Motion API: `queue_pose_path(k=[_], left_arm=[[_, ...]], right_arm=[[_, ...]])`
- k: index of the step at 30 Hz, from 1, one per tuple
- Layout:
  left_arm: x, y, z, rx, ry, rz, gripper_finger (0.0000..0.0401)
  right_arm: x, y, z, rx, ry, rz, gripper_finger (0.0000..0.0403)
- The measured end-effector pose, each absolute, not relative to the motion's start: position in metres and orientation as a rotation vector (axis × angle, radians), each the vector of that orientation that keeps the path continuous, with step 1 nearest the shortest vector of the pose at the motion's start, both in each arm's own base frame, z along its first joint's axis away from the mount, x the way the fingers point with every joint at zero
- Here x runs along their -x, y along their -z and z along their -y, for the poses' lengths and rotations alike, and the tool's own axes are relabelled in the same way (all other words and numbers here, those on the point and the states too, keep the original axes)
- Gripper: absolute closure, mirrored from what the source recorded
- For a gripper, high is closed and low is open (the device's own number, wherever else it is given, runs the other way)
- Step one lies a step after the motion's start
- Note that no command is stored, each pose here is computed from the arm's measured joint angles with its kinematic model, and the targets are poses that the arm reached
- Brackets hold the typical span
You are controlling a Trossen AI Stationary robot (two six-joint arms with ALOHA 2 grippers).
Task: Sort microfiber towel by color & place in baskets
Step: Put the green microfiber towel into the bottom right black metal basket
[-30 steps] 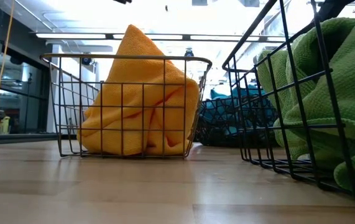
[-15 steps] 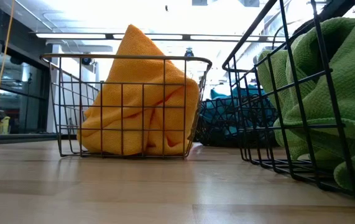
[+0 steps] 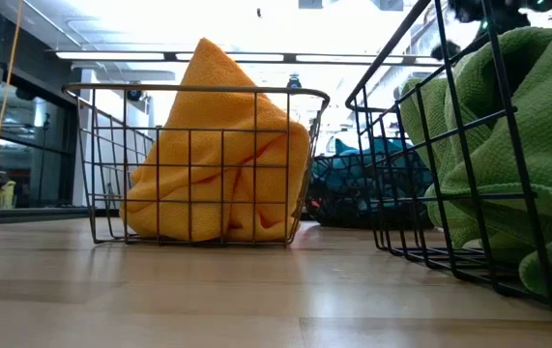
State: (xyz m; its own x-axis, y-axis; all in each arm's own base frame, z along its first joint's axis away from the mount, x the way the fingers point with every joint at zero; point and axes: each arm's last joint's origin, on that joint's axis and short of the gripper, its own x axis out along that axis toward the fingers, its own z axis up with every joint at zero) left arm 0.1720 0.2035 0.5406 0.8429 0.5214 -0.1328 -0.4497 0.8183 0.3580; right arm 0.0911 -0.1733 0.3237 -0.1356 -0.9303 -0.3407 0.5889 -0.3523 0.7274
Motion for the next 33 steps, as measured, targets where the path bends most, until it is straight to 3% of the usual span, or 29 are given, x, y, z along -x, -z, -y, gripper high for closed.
queue_pose_path(k=[5, 10, 16, 24, 33], left_arm=[[-0.174, -0.539, -0.201, -0.244, -0.385, -0.194, 0.0178], [-0.183, -0.530, -0.198, -0.073, -0.064, -0.123, 0.0178], [-0.215, -0.512, -0.181, 0.140, 0.185, -0.128, 0.0178], [-0.289, -0.483, -0.116, 0.262, 0.268, -0.118, 0.0178], [-0.317, -0.481, -0.043, 0.305, 0.293, -0.029, 0.0178]], right_arm=[[-0.092, -0.347, 0.151, -0.826, 1.560, 0.510, 0.0402], [-0.105, -0.362, 0.130, -0.704, 1.335, 0.431, 0.0402], [-0.122, -0.383, 0.099, -0.529, 0.832, 0.325, 0.0403], [-0.132, -0.387, 0.043, -0.530, 0.170, 0.135, 0.0403], [-0.140, -0.382, -0.013, -0.532, -0.191, -0.017, 0.0403]])
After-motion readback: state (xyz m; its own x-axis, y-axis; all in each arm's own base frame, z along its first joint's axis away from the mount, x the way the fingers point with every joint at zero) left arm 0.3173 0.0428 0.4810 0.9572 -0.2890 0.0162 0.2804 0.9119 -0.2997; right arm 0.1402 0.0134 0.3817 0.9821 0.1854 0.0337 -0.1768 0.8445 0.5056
